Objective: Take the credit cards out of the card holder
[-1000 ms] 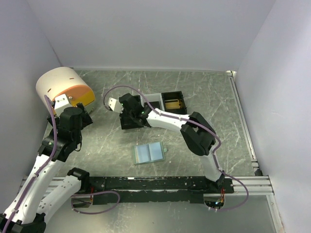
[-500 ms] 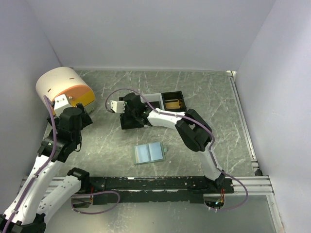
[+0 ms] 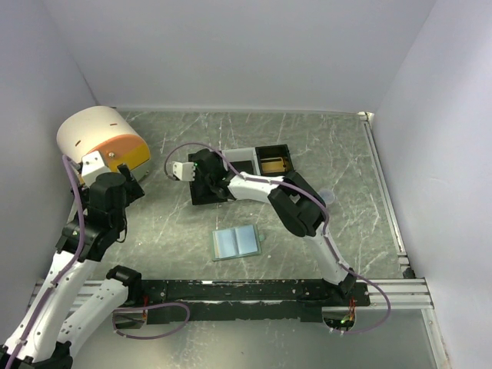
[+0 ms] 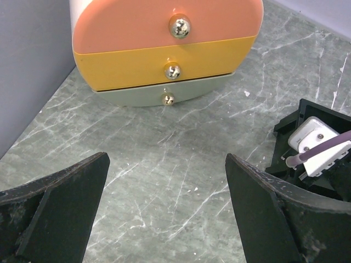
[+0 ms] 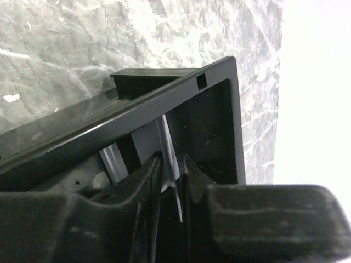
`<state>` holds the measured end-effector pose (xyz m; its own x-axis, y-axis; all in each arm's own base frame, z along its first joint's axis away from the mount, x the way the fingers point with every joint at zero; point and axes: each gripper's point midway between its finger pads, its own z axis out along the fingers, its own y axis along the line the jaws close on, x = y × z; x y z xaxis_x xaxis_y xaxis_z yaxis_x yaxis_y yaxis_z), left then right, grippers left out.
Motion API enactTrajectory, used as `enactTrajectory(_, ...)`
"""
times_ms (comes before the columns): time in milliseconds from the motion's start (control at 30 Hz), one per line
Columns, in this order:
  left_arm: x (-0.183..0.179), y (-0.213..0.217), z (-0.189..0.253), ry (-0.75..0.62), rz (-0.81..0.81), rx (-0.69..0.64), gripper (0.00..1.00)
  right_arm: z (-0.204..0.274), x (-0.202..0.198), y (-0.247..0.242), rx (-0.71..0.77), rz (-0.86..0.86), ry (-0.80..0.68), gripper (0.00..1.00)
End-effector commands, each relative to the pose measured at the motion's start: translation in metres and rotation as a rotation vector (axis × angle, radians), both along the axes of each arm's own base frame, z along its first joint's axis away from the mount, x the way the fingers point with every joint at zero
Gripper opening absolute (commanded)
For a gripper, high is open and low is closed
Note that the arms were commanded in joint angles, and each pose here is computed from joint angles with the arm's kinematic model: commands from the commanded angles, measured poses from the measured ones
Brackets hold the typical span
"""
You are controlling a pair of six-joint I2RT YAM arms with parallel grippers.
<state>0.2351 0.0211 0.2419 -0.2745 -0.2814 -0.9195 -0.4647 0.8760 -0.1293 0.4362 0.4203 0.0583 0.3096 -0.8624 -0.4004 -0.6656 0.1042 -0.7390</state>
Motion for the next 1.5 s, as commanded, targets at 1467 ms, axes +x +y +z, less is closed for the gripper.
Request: enactTrajectory(1467,-0.002,0.006,0.005,-0.014,0.036,0.005,1.00,0.111,-0.019,0.006,0.486,-0.026,0.208,0.59)
